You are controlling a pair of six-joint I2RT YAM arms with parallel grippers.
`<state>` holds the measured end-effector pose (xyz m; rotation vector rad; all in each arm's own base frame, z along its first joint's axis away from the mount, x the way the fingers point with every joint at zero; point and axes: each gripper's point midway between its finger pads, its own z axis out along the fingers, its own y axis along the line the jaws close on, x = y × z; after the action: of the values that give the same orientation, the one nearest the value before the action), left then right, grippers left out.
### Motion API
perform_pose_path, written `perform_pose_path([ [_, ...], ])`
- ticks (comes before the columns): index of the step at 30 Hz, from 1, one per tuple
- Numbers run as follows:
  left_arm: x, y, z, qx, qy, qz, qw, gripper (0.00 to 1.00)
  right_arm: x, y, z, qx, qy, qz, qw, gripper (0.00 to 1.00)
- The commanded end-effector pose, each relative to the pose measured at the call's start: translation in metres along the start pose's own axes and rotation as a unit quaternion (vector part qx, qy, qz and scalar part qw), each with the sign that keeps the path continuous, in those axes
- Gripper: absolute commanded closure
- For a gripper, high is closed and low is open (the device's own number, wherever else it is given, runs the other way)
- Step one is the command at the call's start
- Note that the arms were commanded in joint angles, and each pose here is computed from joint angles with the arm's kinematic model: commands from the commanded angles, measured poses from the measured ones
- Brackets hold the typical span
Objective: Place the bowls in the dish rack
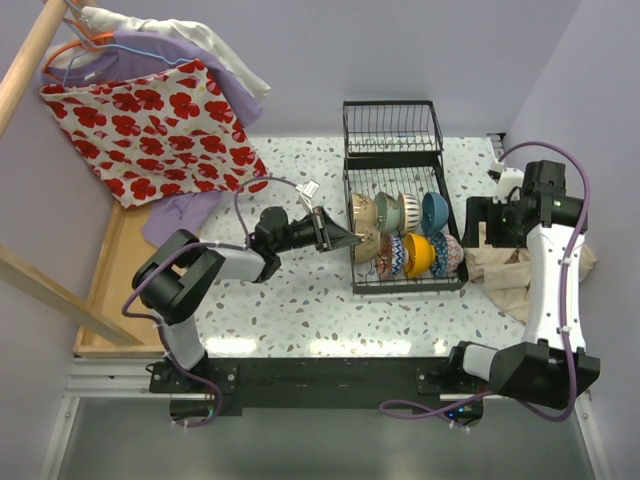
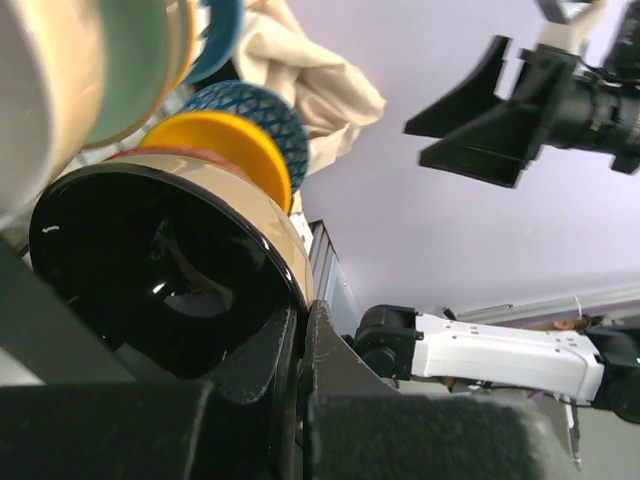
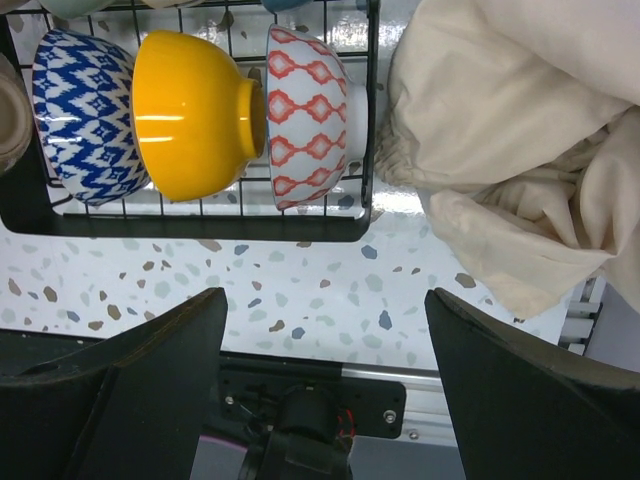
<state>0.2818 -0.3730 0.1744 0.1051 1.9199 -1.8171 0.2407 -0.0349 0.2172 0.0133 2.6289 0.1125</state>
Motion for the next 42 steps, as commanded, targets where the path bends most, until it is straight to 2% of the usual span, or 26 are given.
perform_pose_path([
  [1,-0.013,0.0,0.006,0.013,-0.03,-0.019,0.999,1.0,0.0,-0.002,-0.003,0.009,-0.01,-0.006,1.0,0.15],
  [14,0.006,0.041,0.004,-0.063,-0.011,-0.089,0.994,1.0,0.005,-0.003,0.002,0.009,-0.004,-0.006,1.0,0.15],
  [16,0.007,0.043,0.004,-0.07,-0.007,-0.095,0.993,0.89,0.003,-0.003,0.002,0.007,-0.006,-0.007,1.0,0.15],
  [17,0.005,0.041,0.006,-0.068,-0.006,-0.09,0.994,0.78,0.003,-0.003,0.002,0.006,-0.007,-0.01,1.0,0.15],
  [20,0.001,0.036,0.008,-0.068,-0.001,-0.072,0.995,0.57,0.002,-0.002,0.001,0.005,-0.01,-0.011,1.0,0.15],
  [25,-0.004,0.021,0.002,-0.065,0.014,-0.046,0.997,0.39,0.002,0.0,0.001,-0.001,-0.014,-0.016,1.0,0.15],
  [27,-0.018,0.011,-0.005,-0.064,0.015,-0.013,0.998,0.19,0.001,0.0,0.0,-0.001,-0.016,-0.018,1.0,0.15],
  [28,-0.015,0.016,-0.012,-0.084,0.033,-0.021,0.996,0.15,0.001,0.001,-0.001,-0.003,-0.017,-0.019,1.0,0.15],
  [30,-0.03,0.009,-0.022,-0.09,0.038,0.022,0.995,0.12,-0.002,0.002,-0.003,-0.006,-0.021,-0.022,1.0,0.15],
  [31,-0.021,0.013,-0.03,-0.103,0.068,0.015,0.992,0.03,-0.002,0.003,-0.003,-0.01,-0.022,-0.023,0.999,0.15],
  [32,-0.027,0.011,-0.033,-0.102,0.079,0.062,0.99,0.0,-0.003,0.004,-0.002,-0.012,-0.023,-0.021,0.999,0.15],
  [33,-0.025,0.007,-0.036,-0.106,0.093,0.08,0.987,0.0,-0.004,0.006,-0.001,-0.02,-0.024,-0.019,0.999,0.15],
  [34,-0.015,0.015,-0.045,-0.133,0.12,0.07,0.981,0.0,-0.005,0.008,-0.001,-0.024,-0.026,-0.018,0.999,0.15],
  [35,-0.021,0.009,-0.046,-0.128,0.129,0.129,0.975,0.0,-0.007,0.009,0.0,-0.027,-0.029,-0.014,0.999,0.14],
  [36,-0.019,0.009,-0.047,-0.129,0.141,0.15,0.97,0.0,-0.008,0.009,0.0,-0.027,-0.033,-0.009,0.999,0.14],
  [37,-0.012,0.02,-0.057,-0.148,0.171,0.186,0.956,0.0,-0.011,0.011,-0.001,-0.03,-0.039,-0.003,0.999,0.14],
  [38,-0.022,0.014,-0.055,-0.156,0.174,0.223,0.947,0.0,-0.013,0.012,0.0,-0.031,-0.044,0.0,0.999,0.13],
  [39,-0.019,0.023,-0.064,-0.183,0.193,0.232,0.936,0.0,-0.016,0.012,-0.001,-0.03,-0.051,0.004,0.998,0.12],
  [40,-0.026,0.032,-0.066,-0.199,0.207,0.308,0.907,0.0,-0.017,0.014,-0.003,-0.034,-0.059,0.01,0.998,0.11],
  [41,-0.038,0.028,-0.062,-0.209,0.208,0.353,0.888,0.0,-0.019,0.012,-0.002,-0.026,-0.066,0.015,0.997,0.11],
  [42,-0.051,0.04,-0.07,-0.258,0.212,0.399,0.854,0.0,-0.022,0.011,-0.002,-0.022,-0.074,0.025,0.997,0.11],
])
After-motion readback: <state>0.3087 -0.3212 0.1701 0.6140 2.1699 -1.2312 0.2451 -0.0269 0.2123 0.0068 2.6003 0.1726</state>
